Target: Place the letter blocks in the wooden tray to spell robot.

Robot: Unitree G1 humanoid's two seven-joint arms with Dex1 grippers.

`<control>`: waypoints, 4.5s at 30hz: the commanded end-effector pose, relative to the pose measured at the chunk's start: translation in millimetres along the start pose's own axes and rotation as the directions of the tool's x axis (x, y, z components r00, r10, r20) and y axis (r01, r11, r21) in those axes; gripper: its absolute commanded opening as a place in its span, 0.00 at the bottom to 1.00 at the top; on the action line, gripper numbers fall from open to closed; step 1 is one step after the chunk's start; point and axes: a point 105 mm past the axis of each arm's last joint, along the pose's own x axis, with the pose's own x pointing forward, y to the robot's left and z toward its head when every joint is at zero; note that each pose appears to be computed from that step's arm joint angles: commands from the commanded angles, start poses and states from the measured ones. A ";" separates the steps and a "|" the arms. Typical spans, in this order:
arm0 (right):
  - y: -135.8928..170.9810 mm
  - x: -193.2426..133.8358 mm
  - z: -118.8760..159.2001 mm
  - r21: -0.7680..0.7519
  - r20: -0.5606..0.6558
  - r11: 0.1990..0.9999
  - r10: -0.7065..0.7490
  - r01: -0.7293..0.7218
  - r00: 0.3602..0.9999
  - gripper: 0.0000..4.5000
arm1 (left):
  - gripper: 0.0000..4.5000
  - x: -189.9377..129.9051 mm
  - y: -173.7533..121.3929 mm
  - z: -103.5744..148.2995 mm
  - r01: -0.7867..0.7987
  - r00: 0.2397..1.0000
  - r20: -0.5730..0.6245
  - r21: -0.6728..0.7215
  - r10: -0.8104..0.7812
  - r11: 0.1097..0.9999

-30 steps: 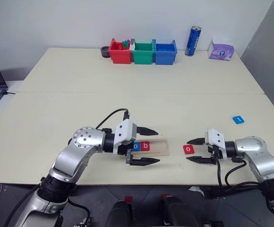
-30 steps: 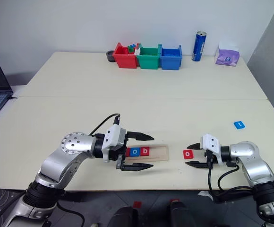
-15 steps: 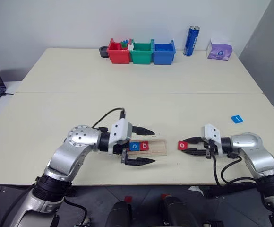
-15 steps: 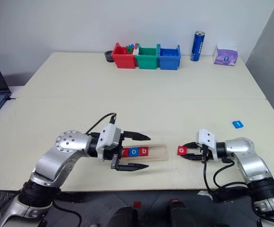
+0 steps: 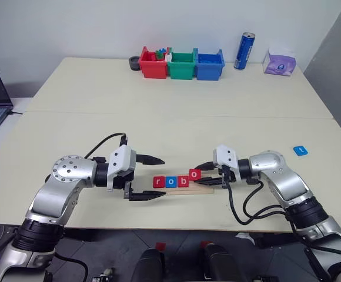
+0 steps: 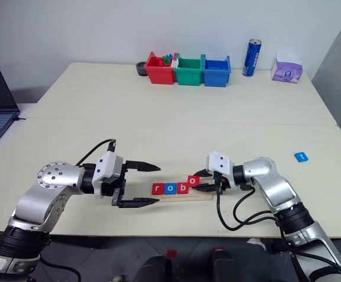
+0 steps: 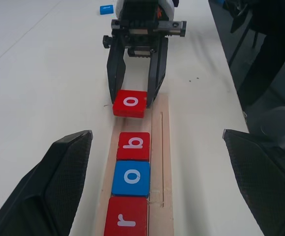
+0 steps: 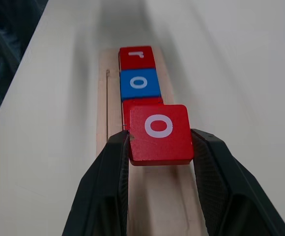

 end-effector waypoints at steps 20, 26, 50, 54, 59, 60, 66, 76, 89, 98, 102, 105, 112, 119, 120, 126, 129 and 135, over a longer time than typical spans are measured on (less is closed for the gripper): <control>-5.3 11.1 4.0 -0.084 -0.025 0.995 0.046 -0.048 0.999 0.32 | 1.00 -1.5 0.9 8.1 -0.019 1.000 0.009 0.059 0.019 0.998; -3.6 10.4 2.1 -0.084 -0.034 0.995 0.057 -0.060 0.998 0.32 | 1.00 -0.8 0.6 8.3 -0.019 1.000 0.011 0.059 0.018 0.998; -4.7 10.6 4.7 -0.096 -0.029 0.993 0.066 -0.069 0.997 0.94 | 1.00 2.7 4.7 11.2 -0.036 0.999 0.013 0.076 0.035 0.996; -8.8 8.4 7.2 -0.090 -0.021 0.995 0.050 -0.052 0.998 0.99 | 1.00 3.5 4.5 11.2 -0.034 0.999 0.014 0.075 0.033 0.997; -13.5 2.0 14.8 -0.055 0.015 0.998 0.029 -0.029 0.999 0.99 | 1.00 5.0 4.2 11.3 -0.032 0.999 0.017 0.077 0.031 0.997; -13.5 0.5 17.5 -0.043 0.029 0.999 0.029 -0.028 0.999 0.99 | 1.00 5.2 4.3 11.5 -0.033 0.999 0.018 0.078 0.032 0.996; 3.9 -7.6 25.6 -0.001 0.080 0.996 0.085 -0.085 0.993 0.79 | 1.00 6.2 3.5 12.0 -0.033 0.999 0.023 0.080 0.031 0.996; 30.0 -1.2 18.7 0.006 0.056 0.990 0.137 -0.138 0.989 0.01 | 1.00 6.1 3.3 12.3 -0.032 0.999 0.023 0.081 0.030 0.996; 26.7 13.0 8.7 -0.046 0.006 0.995 0.094 -0.093 0.996 0.01 | 1.00 5.0 3.7 13.6 -0.035 0.999 0.019 0.082 0.033 0.996; 16.1 17.6 8.2 -0.079 0.003 0.996 0.051 -0.051 0.999 0.01 | 1.00 3.5 3.9 12.8 -0.041 0.999 0.014 0.080 0.040 0.996; 12.6 18.2 9.3 -0.083 0.007 0.996 0.039 -0.039 0.999 0.01 | 1.00 3.5 4.2 12.9 -0.042 0.999 0.014 0.081 0.041 0.996; 10.1 17.5 9.4 -0.086 0.007 0.996 0.031 -0.030 1.000 0.01 | 1.00 3.7 4.1 12.7 -0.042 0.999 0.013 0.081 0.041 0.996; 14.3 4.2 26.2 -0.016 0.091 0.998 0.069 -0.067 0.993 0.01 | 1.00 4.5 4.6 13.2 -0.040 0.999 0.015 0.083 0.039 0.996; -16.9 -39.3 41.9 0.131 0.133 0.976 -0.193 0.176 0.972 0.01 | 1.00 19.0 9.5 26.2 -0.061 0.996 0.064 0.084 0.055 0.995; -23.4 -46.0 43.2 0.158 0.138 0.960 -0.254 0.232 0.957 0.04 | 1.00 22.7 12.3 29.2 -0.073 0.995 0.075 0.085 0.067 0.994; -56.7 -99.2 20.5 0.219 0.029 0.763 -0.628 0.608 0.777 0.45 | 1.00 57.4 34.3 45.7 -0.136 0.984 0.134 0.106 0.121 0.985; -62.4 -124.8 3.7 0.225 -0.043 0.643 -0.744 0.732 0.667 0.69 | 1.00 76.5 40.4 55.2 -0.137 0.978 0.175 0.108 0.117 0.985; -64.2 -175.2 -35.5 0.214 -0.210 0.396 -0.874 0.893 0.437 0.99 | 1.00 115.2 46.9 71.6 -0.119 0.968 0.233 0.106 0.092 0.987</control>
